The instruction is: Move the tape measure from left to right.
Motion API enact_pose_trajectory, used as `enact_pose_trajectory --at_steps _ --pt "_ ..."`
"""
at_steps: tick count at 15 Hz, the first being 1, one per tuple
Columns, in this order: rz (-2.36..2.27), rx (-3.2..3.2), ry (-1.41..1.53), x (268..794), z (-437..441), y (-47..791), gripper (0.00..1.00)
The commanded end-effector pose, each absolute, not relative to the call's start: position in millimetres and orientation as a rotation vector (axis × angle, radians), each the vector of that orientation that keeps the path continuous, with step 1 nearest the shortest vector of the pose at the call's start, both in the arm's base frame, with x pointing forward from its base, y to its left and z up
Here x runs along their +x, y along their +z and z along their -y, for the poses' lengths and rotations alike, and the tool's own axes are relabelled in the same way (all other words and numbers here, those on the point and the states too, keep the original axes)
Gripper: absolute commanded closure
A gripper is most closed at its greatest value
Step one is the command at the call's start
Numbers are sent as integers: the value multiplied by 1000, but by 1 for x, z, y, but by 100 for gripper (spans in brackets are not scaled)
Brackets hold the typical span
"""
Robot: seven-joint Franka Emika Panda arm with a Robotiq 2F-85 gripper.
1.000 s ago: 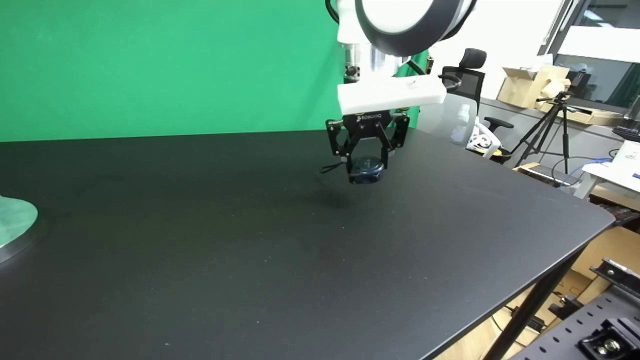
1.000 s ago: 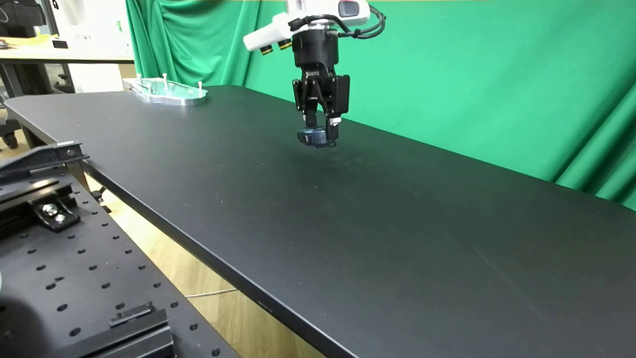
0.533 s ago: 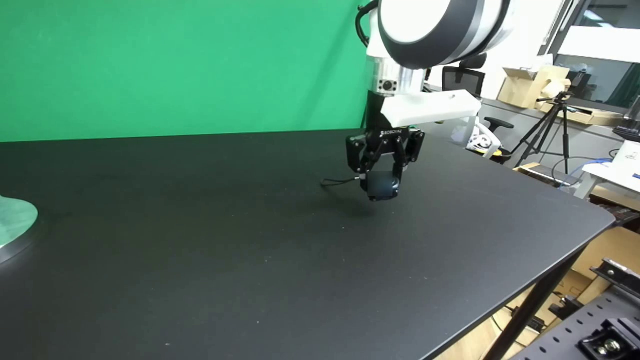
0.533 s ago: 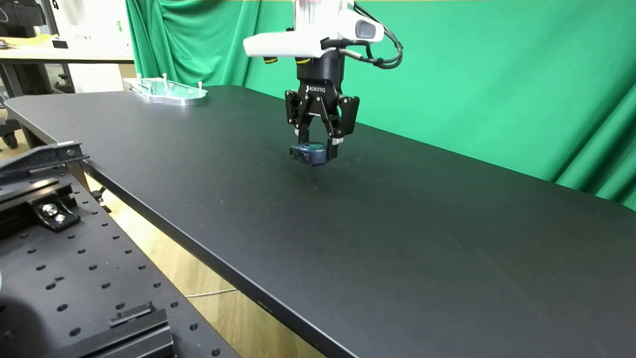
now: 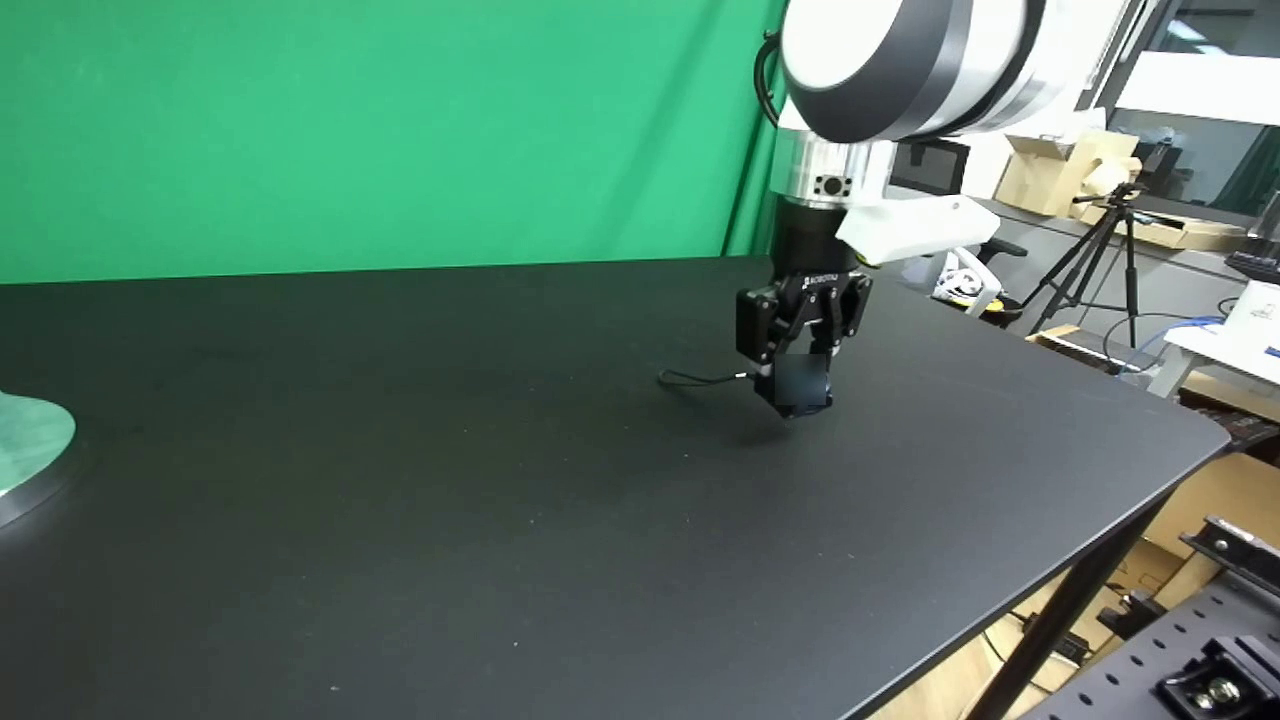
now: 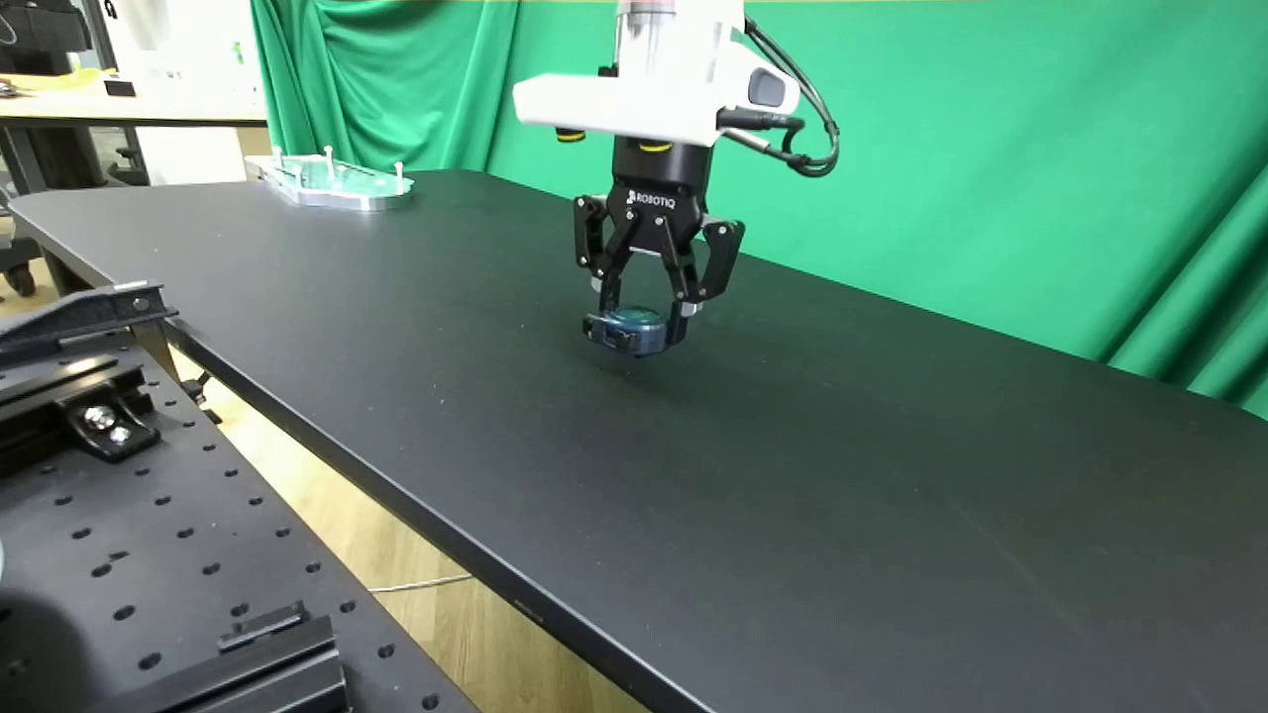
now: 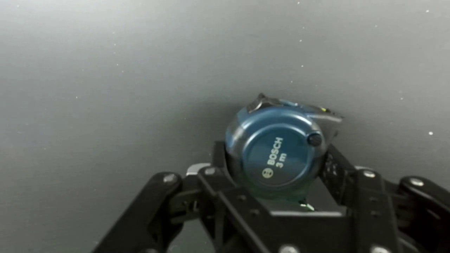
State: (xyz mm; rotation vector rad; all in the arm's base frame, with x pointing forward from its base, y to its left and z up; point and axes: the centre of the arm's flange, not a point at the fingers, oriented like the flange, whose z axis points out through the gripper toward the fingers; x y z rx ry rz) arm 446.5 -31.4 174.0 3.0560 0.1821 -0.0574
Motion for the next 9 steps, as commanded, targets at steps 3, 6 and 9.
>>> enact_pose_trajectory --at_steps 3,6,9 --pt "-234 3089 -48 449 42 166 57" --pt "-182 3084 -9 454 46 156 57" --pt "-142 3091 26 458 47 149 57"
